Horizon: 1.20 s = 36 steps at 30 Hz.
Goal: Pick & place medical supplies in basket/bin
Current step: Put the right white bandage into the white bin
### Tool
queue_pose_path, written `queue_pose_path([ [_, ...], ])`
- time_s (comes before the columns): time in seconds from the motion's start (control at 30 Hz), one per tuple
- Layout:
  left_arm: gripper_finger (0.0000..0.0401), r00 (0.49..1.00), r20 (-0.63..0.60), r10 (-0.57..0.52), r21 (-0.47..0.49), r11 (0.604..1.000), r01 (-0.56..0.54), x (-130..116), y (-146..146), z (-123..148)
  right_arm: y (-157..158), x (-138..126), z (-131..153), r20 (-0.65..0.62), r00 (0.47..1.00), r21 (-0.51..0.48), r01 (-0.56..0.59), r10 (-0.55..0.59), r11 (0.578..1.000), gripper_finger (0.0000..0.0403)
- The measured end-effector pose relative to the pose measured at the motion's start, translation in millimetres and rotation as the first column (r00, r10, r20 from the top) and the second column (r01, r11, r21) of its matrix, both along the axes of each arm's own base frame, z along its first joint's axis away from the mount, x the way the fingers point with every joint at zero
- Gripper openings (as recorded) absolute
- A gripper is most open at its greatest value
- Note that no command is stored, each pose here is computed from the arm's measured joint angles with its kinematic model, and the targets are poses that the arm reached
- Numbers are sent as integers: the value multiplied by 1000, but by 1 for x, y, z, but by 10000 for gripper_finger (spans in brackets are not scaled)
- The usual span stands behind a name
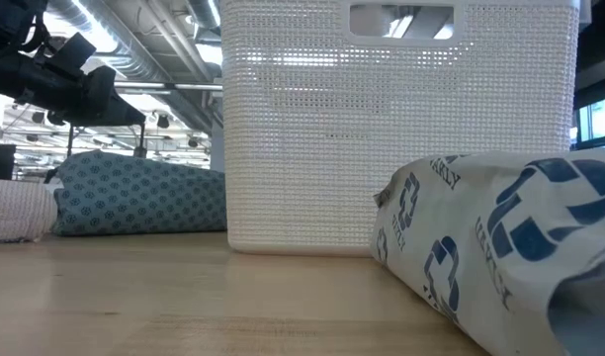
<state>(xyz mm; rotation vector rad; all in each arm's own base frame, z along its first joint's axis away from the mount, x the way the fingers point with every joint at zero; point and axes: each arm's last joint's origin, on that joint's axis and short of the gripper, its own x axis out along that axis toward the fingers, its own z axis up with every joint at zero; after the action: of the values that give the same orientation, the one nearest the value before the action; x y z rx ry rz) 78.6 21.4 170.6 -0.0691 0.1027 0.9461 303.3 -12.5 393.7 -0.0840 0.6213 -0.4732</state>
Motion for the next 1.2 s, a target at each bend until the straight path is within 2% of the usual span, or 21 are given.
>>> queue_pose_path([
  [0.07, 196, 1000, 0, -4, -1, 1000, 4, 0, 0, 0, -12, 14, -13, -114, 993, -59, -46, 39, 997, 179],
  [0.13, 196, 1000, 1, -26, -6, 1000, 26, 1, 0, 0, -22, 28, -28, -215, 970, -76, -134, 115, 988, 179],
  [0.23, 196, 999, 1, -54, -11, 998, 54, 1, -1, 0, -32, 45, -55, -364, 895, -62, -298, 256, 953, 179],
  [0.3, 196, 998, 1, -64, -14, 998, 64, 1, -1, 0, -38, 57, -74, -445, 850, -57, -341, 282, 938, 179],
  [0.5, 196, 998, 1, -67, -14, 998, 67, 2, -1, 0, -68, 81, -133, -583, 774, 14, -292, 245, 956, 179],
  [0.77, 196, 998, 1, -68, -14, 998, 68, 2, -1, 0, -101, 92, -195, -710, 671, 92, -210, 212, 973, 179],
  [1.07, 196, 998, 1, -68, -15, 998, 68, 2, -1, 0, -115, 93, -215, -794, 601, -30, -185, 89, 982, 179],
  [1.2, 196, 998, 1, -68, -15, 998, 68, 2, -1, 0, -116, 92, -215, -799, 593, -18, -185, 97, 983, 181],
])
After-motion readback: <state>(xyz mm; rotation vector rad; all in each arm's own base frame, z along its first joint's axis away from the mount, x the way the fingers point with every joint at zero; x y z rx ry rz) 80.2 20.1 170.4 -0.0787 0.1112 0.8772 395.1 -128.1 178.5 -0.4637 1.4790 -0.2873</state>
